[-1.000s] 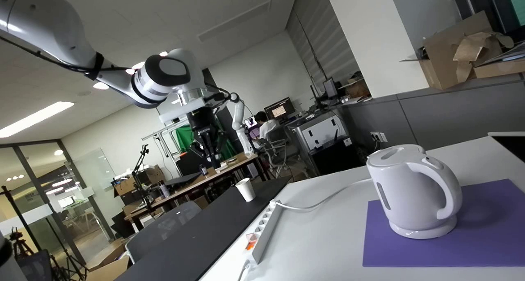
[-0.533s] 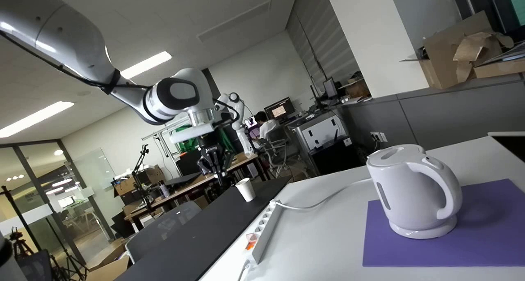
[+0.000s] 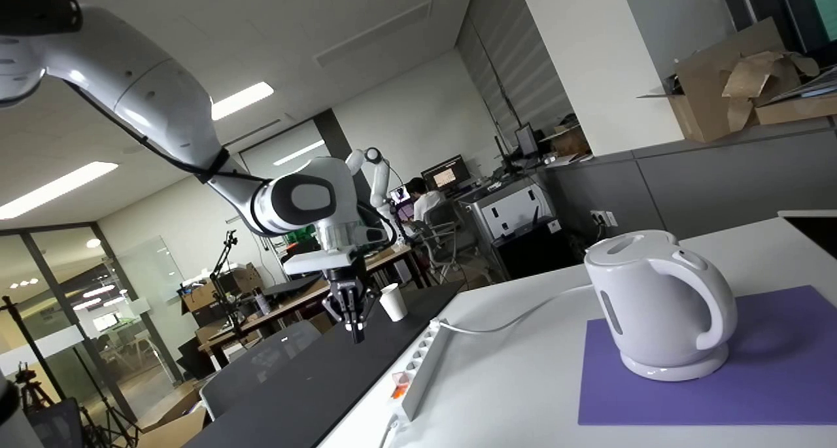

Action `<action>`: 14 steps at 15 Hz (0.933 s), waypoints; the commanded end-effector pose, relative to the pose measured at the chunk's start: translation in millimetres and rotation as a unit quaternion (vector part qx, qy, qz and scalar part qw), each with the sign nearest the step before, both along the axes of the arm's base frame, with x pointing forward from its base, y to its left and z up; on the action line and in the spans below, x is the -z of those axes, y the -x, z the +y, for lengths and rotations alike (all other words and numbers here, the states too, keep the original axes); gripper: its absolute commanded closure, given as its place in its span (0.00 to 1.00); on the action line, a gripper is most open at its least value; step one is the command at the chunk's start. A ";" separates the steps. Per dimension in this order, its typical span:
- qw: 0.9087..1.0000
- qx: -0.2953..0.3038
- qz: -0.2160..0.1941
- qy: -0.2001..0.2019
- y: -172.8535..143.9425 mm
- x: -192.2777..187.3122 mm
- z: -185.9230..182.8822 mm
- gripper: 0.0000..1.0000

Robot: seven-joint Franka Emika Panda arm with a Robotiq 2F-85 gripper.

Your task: Flick the first switch on the extension cord

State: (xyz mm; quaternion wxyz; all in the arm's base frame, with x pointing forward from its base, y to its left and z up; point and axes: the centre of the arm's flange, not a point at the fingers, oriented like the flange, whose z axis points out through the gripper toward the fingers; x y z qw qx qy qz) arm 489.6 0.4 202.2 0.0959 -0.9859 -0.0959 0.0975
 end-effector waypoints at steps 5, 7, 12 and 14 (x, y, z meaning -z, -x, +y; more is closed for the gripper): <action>0.999 0.005 0.035 -0.016 0.9 39.0 4.4 1.00; 0.999 0.006 0.035 -0.024 2.0 44.0 4.9 1.00; 0.999 0.010 0.015 -0.034 1.8 51.5 6.6 1.00; 0.999 0.009 0.015 -0.041 1.6 54.1 6.7 1.00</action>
